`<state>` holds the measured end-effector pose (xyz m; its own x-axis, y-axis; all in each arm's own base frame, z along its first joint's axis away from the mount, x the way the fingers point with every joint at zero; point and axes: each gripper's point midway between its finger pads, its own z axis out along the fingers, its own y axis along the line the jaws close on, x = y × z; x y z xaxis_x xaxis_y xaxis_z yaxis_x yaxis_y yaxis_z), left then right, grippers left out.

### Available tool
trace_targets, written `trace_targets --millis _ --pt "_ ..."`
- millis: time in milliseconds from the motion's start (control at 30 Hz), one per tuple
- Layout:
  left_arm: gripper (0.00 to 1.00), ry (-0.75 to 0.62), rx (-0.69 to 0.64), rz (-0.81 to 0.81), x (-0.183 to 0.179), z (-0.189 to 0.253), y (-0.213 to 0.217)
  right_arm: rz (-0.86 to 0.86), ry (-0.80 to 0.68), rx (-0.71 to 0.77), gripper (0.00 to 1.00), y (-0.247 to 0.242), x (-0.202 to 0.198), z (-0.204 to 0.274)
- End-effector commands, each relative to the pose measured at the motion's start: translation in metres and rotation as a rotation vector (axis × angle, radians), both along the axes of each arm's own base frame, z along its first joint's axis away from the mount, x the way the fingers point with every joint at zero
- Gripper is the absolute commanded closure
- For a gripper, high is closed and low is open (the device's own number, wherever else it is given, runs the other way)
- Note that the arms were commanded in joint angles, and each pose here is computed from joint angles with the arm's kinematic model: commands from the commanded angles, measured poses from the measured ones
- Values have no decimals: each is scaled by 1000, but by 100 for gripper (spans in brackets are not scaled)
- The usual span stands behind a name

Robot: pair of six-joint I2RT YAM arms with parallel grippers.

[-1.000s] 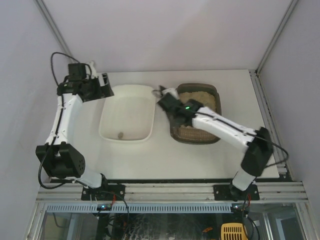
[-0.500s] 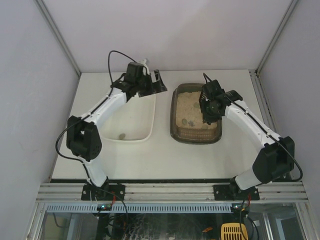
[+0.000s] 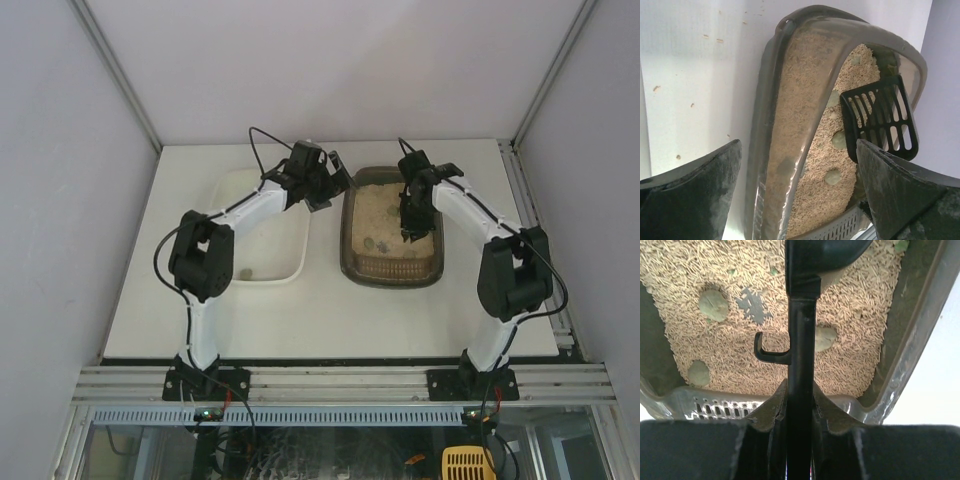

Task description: Clean the litter box

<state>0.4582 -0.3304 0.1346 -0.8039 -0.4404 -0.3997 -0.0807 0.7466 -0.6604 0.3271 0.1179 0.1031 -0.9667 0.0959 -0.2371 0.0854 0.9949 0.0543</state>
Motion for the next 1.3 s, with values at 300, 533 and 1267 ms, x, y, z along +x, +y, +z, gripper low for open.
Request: trace_targets --millis 300,533,1267 --pt "0 -36 -120 25 11 14 -28 24 -11 -68 100 6 20 -4" --pt "0 -46 -96 12 7 9 -27 53 38 44 100 27 9 -17" --pt "0 -92 -41 44 8 21 9 -36 1 399 100 60 10 -8"
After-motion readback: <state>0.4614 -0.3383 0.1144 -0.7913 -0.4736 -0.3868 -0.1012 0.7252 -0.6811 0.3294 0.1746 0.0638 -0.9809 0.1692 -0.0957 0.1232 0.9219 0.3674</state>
